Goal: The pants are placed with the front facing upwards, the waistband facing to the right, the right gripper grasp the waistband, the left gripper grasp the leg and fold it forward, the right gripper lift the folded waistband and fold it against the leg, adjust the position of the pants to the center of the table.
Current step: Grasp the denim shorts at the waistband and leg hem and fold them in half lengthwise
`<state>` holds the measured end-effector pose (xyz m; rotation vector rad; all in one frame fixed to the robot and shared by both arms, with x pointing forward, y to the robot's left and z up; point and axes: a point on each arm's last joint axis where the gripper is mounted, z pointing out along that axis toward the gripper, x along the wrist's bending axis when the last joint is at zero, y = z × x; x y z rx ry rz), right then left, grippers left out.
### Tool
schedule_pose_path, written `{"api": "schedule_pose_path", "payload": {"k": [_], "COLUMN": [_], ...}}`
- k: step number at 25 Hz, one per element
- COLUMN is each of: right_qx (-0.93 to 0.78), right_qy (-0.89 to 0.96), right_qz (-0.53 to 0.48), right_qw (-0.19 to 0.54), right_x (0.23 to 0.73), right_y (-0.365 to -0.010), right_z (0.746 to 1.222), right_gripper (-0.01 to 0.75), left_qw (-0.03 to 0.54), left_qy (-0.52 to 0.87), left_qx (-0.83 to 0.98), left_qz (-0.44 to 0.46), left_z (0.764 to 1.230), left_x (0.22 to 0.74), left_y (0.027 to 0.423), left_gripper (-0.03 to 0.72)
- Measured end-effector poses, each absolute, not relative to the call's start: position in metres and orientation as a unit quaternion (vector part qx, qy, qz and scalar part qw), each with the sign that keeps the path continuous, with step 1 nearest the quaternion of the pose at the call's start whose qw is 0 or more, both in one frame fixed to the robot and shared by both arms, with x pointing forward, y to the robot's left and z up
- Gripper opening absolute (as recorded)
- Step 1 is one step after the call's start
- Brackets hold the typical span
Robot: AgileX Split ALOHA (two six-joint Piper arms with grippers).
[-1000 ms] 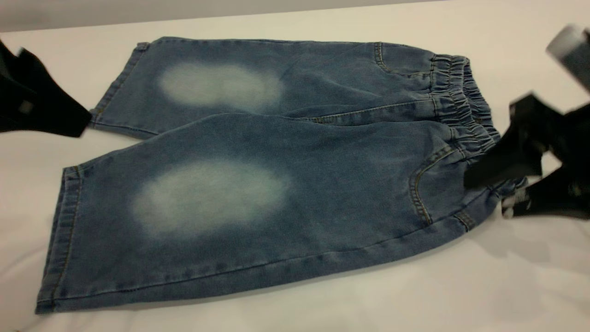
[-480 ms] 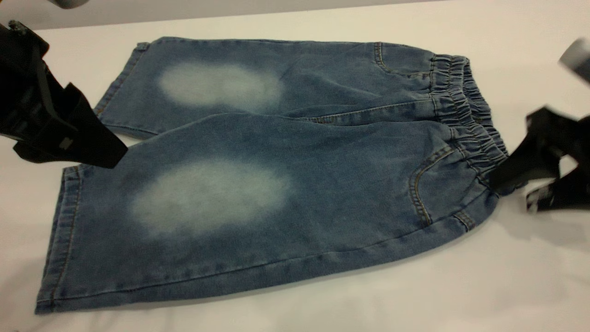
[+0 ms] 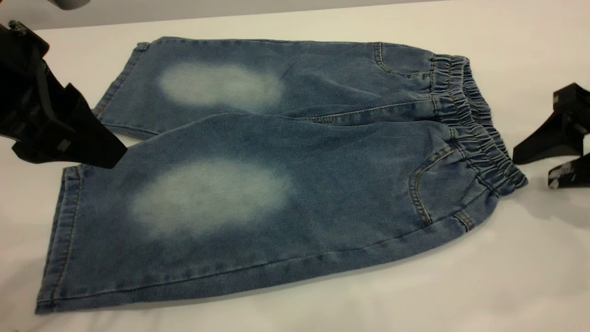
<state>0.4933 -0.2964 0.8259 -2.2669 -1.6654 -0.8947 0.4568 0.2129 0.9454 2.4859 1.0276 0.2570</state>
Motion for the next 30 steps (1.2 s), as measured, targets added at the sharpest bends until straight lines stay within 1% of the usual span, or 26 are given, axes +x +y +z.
{"api": "schedule_pose_path", "payload": {"k": [5, 13, 23, 30], "right_qx": [-0.771, -0.777, -0.758, -0.743], "right_qy": [-0.546, -0.535, -0.544, -0.53], "right_qz": [-0.309, -0.289, -0.316, -0.35], "right_qw": [0.11, 0.165, 0.173, 0.211], "right_x": [0.5, 0.492, 0.497, 0.503], "right_y": [-0.296, -0.29, -0.287, -0.282], "right_z": [0.821, 0.802, 0.794, 0.788], "right_gripper": [0.408, 0.404, 0.39, 0.39], "left_qw": [0.218, 0.217, 0.217, 0.218], "left_qy": [0.368, 0.365, 0.364, 0.365], "left_qx": [0.899, 0.901, 0.901, 0.901], "left_qz": [0.094, 0.092, 0.092, 0.092], "left_z": [0.945, 0.945, 0.945, 0.946], "left_x": [0.457, 0.456, 0.456, 0.456], "left_y": [0.213, 0.213, 0.213, 0.213], "left_gripper": [0.393, 0.393, 0.393, 0.393]}}
